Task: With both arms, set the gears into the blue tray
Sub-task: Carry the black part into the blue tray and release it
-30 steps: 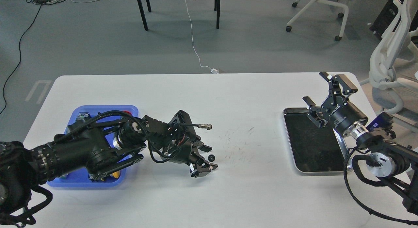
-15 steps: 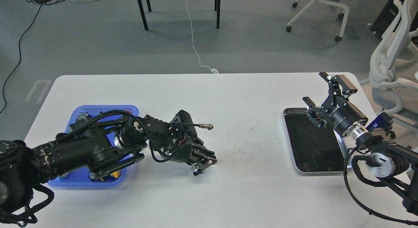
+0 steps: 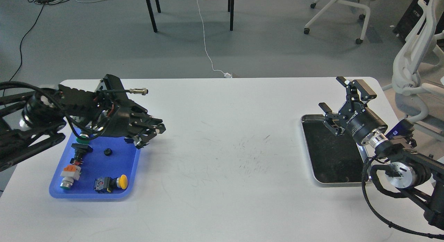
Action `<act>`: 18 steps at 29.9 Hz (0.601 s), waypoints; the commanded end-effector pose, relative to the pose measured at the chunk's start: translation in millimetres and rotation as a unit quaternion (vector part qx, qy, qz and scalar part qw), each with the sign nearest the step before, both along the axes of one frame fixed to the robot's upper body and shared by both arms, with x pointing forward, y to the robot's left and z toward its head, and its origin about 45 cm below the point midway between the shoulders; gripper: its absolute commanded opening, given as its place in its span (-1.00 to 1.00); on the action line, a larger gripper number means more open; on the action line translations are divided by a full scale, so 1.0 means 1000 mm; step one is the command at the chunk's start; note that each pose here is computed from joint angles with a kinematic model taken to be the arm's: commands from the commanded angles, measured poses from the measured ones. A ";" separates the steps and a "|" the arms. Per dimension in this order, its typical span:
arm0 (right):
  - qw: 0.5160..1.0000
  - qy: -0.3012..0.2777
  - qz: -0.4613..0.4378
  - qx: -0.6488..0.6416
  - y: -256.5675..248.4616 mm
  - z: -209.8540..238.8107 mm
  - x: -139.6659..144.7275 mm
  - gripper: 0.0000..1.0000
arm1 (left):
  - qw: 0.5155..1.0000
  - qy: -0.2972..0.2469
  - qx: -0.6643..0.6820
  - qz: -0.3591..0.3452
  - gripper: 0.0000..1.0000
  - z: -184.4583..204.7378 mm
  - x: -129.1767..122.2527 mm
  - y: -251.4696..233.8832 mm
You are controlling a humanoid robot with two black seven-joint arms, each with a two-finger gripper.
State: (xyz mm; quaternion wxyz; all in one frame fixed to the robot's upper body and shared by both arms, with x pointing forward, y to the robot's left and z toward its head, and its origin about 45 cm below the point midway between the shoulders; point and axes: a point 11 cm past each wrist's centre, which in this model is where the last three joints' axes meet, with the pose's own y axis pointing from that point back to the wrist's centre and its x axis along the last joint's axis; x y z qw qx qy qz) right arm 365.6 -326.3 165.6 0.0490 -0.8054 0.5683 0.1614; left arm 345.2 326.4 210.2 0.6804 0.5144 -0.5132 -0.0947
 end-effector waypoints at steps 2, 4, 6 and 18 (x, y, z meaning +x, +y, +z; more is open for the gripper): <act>1.000 0.001 0.002 0.003 0.003 -0.001 0.000 0.93 | 0.999 0.030 0.012 0.037 -0.74 -0.028 -0.033 0.043; 1.000 0.001 0.003 0.005 0.005 -0.002 0.000 0.93 | 0.998 0.043 0.013 0.047 -0.73 -0.039 -0.044 0.052; 1.000 0.001 0.004 0.005 0.006 -0.002 0.000 0.93 | 0.997 0.050 0.017 0.058 -0.72 -0.045 -0.048 0.060; 1.000 0.001 0.005 0.005 0.005 -0.001 -0.001 0.93 | 0.994 0.050 0.040 0.084 -0.61 -0.053 -0.046 0.083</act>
